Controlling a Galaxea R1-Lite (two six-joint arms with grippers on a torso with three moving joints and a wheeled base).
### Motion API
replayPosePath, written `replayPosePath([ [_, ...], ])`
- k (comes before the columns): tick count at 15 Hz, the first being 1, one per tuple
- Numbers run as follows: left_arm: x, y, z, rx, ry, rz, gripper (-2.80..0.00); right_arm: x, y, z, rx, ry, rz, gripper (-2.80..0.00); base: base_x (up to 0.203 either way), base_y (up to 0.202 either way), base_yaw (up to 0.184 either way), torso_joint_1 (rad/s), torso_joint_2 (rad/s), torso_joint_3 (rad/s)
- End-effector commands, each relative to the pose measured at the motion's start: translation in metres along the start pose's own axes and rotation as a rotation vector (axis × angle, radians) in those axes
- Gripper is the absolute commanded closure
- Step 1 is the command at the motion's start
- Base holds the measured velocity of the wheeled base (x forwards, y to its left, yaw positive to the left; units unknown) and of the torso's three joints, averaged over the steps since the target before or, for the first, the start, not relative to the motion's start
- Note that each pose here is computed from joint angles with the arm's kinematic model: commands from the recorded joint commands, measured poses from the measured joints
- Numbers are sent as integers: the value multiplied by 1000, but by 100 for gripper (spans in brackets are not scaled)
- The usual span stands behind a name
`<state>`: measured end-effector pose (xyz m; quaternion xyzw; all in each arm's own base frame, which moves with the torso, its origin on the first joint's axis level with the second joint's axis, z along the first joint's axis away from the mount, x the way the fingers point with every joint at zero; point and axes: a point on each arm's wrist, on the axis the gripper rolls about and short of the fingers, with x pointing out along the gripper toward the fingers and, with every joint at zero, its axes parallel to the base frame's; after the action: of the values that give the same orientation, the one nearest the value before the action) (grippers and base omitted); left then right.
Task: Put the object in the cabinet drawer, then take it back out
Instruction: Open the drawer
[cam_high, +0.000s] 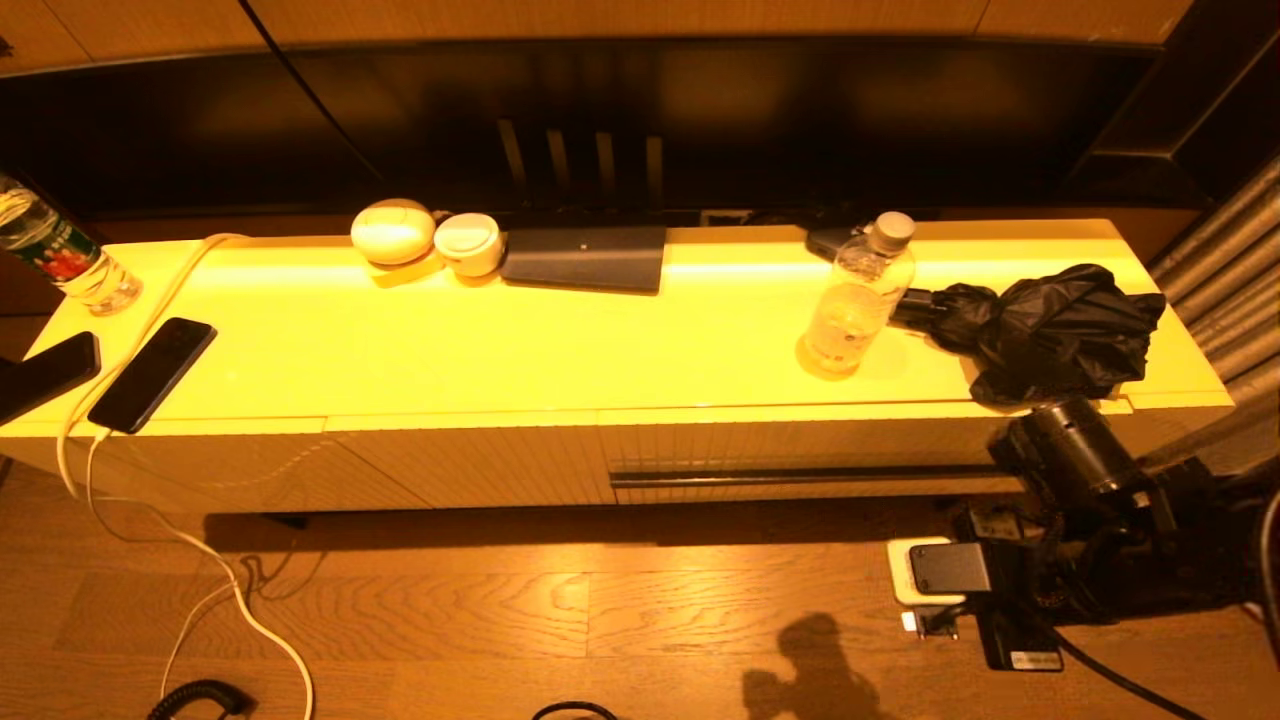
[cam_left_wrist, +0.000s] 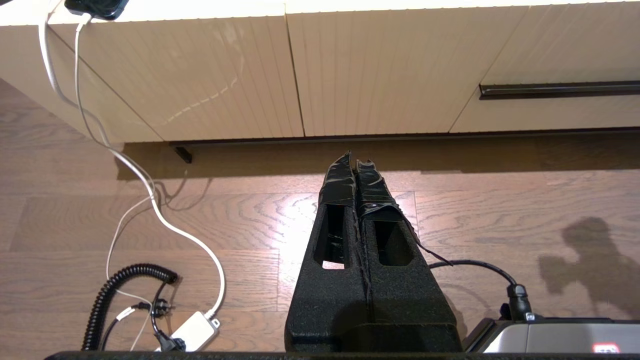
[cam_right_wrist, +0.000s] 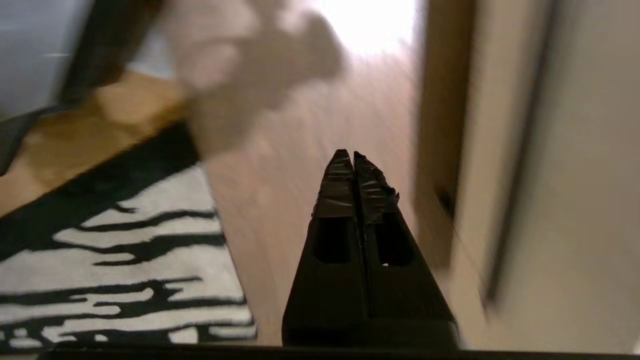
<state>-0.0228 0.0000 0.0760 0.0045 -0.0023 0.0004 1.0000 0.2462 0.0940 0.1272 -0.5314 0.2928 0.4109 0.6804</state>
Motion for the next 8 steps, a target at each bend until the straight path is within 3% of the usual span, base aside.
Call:
replayPosePath([
  [1, 0, 0, 0, 0, 2, 1, 0, 31, 6, -8, -56, -65, 145, 0, 0, 0, 0, 0, 0, 0],
  [3, 0, 0, 0, 0, 2, 1, 0, 49, 7, -16, -88, -41, 167, 0, 0, 0, 0, 0, 0, 0],
  [6, 0, 0, 0, 0, 2, 1, 0, 72, -1, -22, -123, -19, 48, 0, 0, 0, 0, 0, 0, 0],
  [8, 0, 0, 0, 0, 2, 1, 0, 71, -3, -26, -157, 8, 22, 0, 0, 0, 0, 0, 0, 0],
])
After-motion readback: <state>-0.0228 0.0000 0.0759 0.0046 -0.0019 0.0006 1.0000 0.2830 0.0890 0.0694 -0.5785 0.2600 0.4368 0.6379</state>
